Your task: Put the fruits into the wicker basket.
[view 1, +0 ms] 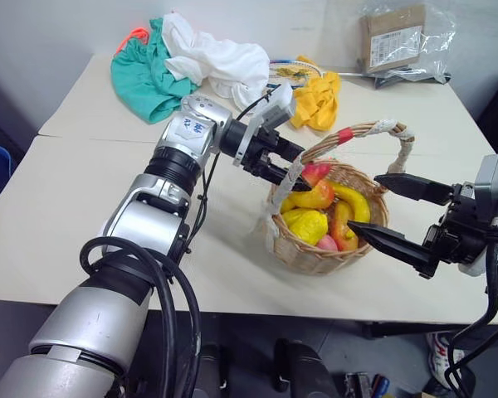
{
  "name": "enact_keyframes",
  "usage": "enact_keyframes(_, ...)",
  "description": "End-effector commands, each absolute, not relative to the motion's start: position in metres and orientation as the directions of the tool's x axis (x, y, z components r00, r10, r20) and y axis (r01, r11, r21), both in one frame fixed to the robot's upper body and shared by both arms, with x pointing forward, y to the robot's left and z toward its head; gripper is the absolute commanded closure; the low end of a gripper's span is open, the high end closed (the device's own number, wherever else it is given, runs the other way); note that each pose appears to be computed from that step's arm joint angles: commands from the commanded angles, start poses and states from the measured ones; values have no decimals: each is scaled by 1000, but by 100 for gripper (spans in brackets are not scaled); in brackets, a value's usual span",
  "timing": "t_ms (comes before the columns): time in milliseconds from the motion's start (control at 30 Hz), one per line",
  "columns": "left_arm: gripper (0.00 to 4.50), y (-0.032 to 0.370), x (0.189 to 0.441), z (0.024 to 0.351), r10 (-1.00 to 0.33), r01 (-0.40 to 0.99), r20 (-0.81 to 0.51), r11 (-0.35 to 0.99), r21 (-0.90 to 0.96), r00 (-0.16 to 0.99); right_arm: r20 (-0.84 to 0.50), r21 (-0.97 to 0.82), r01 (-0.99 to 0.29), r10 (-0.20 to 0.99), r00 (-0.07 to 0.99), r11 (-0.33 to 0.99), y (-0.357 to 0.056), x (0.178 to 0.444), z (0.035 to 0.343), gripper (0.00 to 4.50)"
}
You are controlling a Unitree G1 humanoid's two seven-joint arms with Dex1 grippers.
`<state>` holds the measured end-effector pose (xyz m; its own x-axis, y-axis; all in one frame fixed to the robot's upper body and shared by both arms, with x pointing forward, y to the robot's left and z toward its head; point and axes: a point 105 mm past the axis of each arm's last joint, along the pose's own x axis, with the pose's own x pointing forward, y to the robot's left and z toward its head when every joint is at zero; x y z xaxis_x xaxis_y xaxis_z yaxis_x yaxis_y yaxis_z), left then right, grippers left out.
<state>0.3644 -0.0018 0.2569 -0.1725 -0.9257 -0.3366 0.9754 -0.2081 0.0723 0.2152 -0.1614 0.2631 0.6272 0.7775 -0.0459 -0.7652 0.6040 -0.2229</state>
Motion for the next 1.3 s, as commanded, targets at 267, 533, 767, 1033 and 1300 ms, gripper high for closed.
enact_keyframes(267,7,76,372,331,-999,964,44,25,265,14,-15,-184,-691,701,713,699,-180,218,260,0)
enact_keyframes(533,7,138,286,333,-995,975,86,68,211,51,12,-72,-466,467,884,882,-227,241,242,0)
enact_keyframes(767,7,116,223,303,-1000,984,-21,12,175,16,7,23,-315,315,949,949,-250,288,218,0)
enact_keyframes(1033,7,109,221,297,-993,977,2,115,179,117,47,129,-388,385,922,913,-230,328,200,0)
enact_keyframes(1300,7,113,226,301,-985,964,11,171,203,172,79,136,-436,428,900,890,-219,335,203,0)
